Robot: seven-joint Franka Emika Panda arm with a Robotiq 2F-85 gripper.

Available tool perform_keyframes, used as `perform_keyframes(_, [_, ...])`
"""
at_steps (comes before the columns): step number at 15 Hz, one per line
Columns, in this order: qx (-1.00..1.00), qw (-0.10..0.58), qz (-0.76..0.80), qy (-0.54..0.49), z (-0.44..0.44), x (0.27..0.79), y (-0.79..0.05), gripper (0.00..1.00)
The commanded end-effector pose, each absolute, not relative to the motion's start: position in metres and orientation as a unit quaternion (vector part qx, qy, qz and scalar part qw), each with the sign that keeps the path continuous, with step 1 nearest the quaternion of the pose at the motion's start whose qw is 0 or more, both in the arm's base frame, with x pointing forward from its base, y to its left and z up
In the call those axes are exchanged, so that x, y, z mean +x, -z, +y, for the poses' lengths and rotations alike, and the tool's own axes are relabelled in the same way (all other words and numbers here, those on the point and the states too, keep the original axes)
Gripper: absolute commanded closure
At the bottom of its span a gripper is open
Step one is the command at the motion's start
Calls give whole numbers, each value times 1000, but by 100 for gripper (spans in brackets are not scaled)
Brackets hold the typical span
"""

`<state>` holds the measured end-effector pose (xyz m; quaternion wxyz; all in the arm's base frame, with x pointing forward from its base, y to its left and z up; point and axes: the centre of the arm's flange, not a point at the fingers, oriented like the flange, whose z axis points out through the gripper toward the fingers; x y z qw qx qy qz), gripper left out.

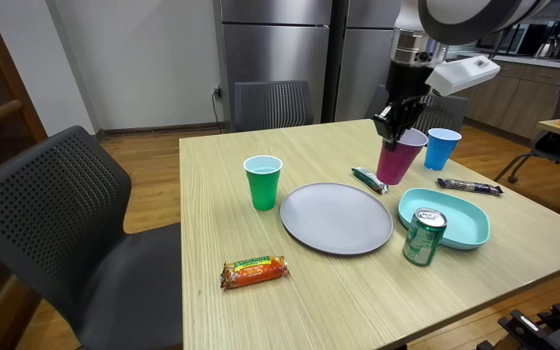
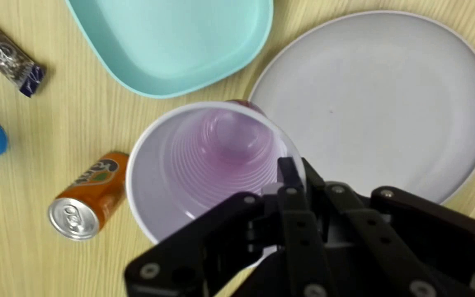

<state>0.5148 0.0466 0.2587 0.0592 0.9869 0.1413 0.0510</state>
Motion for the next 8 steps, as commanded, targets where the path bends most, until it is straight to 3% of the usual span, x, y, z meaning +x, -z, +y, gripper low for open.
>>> perform_keyframes(1, [984, 65, 146, -76, 89, 540, -250, 99])
perform_keyframes(8, [987, 54, 132, -78, 139, 586, -234, 99])
